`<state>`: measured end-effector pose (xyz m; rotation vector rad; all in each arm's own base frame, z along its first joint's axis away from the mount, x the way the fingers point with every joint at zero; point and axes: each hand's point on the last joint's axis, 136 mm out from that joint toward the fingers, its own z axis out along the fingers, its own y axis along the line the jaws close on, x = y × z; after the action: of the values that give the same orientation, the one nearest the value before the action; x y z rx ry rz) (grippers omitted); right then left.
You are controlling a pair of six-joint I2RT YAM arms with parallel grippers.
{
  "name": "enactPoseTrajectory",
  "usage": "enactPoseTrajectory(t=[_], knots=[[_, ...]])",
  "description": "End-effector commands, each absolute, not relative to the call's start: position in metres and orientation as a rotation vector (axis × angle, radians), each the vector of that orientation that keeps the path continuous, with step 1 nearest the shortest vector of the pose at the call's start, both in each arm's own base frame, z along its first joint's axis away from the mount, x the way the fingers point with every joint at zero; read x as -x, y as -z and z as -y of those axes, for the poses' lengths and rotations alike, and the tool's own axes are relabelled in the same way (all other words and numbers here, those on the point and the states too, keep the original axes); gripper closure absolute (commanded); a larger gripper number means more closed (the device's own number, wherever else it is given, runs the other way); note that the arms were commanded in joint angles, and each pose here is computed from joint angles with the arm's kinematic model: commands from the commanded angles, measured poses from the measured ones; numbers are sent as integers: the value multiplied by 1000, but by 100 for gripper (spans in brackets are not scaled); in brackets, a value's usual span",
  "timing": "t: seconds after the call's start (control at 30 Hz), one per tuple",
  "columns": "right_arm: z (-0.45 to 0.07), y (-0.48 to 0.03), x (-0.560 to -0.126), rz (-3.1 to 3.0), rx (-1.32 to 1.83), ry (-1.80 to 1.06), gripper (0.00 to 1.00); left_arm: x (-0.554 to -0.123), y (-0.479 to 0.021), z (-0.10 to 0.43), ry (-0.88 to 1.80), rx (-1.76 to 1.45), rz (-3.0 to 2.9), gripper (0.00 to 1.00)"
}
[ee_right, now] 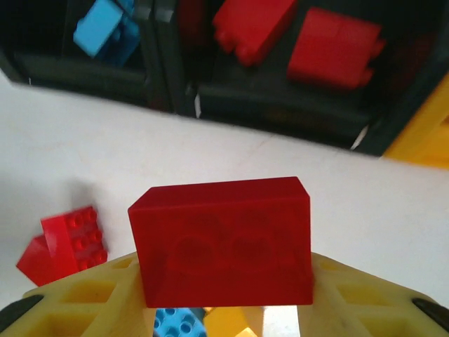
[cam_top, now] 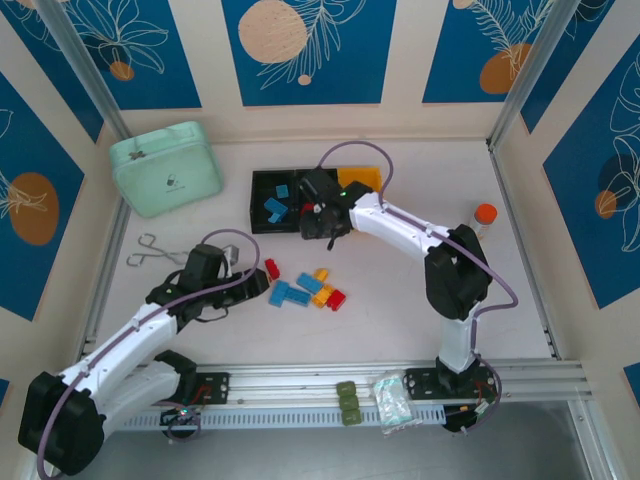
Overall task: Sort the legos into containers by color
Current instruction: Place the lego in the container.
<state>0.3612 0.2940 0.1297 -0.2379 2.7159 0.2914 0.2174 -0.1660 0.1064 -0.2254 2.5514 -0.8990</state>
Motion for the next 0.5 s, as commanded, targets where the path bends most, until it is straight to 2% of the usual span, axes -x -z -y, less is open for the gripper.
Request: enactPoseTrajectory(t=[0.0,0.27,0.47], knots=[[-291,-142,-383,-2713,224,-323,52,-224,-128,181,963,162,-2498,26],[-288,-145,-442,-2713,145,-310,51,-222,-122,183,948,161,-2522,26],[-297,-134,-469,-2736,132,-322,51,-218,-116,180,934,175,-2534,26]])
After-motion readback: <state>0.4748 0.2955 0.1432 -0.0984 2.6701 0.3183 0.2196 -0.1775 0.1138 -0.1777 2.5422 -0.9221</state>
